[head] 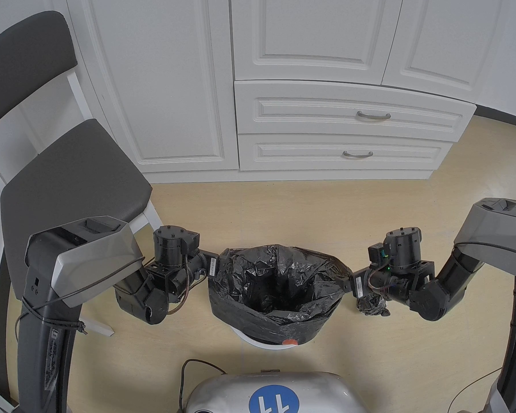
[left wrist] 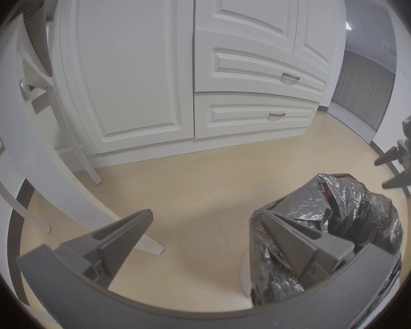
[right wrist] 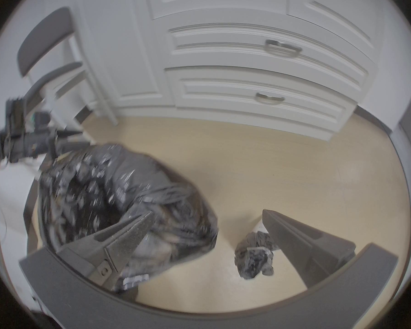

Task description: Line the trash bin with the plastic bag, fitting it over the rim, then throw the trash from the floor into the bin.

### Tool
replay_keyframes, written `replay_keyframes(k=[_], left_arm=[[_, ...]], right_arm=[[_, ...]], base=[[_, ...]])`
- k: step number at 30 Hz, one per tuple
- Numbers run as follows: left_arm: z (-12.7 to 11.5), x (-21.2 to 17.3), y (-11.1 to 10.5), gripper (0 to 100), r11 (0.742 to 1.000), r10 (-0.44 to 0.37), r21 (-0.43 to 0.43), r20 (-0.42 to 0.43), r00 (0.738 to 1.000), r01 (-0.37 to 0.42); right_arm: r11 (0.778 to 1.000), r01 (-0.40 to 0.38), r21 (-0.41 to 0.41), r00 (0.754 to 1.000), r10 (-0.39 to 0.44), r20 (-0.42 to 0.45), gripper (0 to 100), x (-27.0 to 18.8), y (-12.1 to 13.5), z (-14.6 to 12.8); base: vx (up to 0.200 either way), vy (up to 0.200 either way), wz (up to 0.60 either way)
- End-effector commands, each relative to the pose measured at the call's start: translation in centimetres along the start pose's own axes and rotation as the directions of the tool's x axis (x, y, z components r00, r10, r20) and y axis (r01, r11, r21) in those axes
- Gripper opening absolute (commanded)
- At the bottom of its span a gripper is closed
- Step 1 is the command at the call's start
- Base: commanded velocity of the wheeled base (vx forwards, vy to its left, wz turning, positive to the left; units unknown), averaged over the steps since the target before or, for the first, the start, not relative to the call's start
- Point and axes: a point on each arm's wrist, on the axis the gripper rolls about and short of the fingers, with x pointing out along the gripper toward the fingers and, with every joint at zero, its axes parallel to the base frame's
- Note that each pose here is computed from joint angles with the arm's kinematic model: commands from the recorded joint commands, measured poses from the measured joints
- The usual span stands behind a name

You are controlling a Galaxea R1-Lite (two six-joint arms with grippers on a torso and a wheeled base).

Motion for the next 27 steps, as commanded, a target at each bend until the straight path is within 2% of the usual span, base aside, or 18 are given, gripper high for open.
replay_keyframes(k=[1, 2, 4, 6, 9, 13, 17, 22, 24, 27], left_arm=[[0.6, -1.5, -0.1, 100, 1.000, -0.008, 0.002, 0.012, 1.000, 0.008], [0.6, -1.5, -0.1, 100, 1.000, -0.008, 0.002, 0.012, 1.000, 0.008], [0.3, -1.7, 0.0, 100, 1.000, -0.007, 0.003, 0.001, 1.000, 0.007], [0.1, -1.8, 0.0, 100, 1.000, -0.008, 0.003, -0.005, 1.000, 0.008], [-0.1, -1.9, 0.1, 100, 1.000, -0.006, 0.002, -0.010, 1.000, 0.006], [0.1, -1.9, 0.0, 100, 1.000, -0.009, 0.001, 0.003, 1.000, 0.009], [-0.1, -2.2, -0.2, 100, 1.000, -0.007, 0.004, -0.005, 1.000, 0.007], [-0.2, -2.5, -0.9, 100, 1.000, -0.018, 0.007, 0.016, 1.000, 0.018], [-0.3, -2.7, -1.1, 100, 1.000, -0.022, 0.009, 0.012, 1.000, 0.022], [-0.3, -3.0, -1.5, 100, 1.000, -0.018, 0.010, 0.026, 0.999, 0.018]], right_arm=[[0.991, -0.076, -0.112, 0.996, 0.071, -0.054, 100, -2.9, 0.3, -1.3], [0.991, -0.076, -0.112, 0.996, 0.071, -0.054, 100, -2.9, 0.3, -1.3], [0.971, -0.128, -0.203, 0.988, 0.107, -0.112, 100, -3.8, -0.1, -2.8], [0.956, -0.156, -0.247, 0.983, 0.125, -0.137, 100, -4.5, -0.3, -3.4], [0.915, -0.238, -0.326, 0.960, 0.171, -0.222, 100, -5.1, 0.1, -5.1], [0.893, -0.291, -0.343, 0.937, 0.193, -0.291, 100, -3.4, 1.3, -6.7], [0.891, -0.309, -0.333, 0.925, 0.201, -0.321, 100, -1.1, 1.9, -7.9], [0.889, -0.317, -0.330, 0.924, 0.212, -0.317, 100, 1.7, 2.8, -8.5], [0.893, -0.314, -0.323, 0.928, 0.216, -0.304, 100, 2.6, 3.2, -8.4], [0.913, -0.296, -0.282, 0.939, 0.223, -0.262, 100, 4.3, 4.0, -7.6]], base=[[0.000, 0.000, 0.00], [0.000, 0.000, 0.00], [0.000, 0.000, 0.00], [0.000, 0.000, 0.00], [0.000, 0.000, 0.00], [0.000, 0.000, 0.00], [0.000, 0.000, 0.00], [0.000, 0.000, 0.00], [0.000, 0.000, 0.00], [0.000, 0.000, 0.00]])
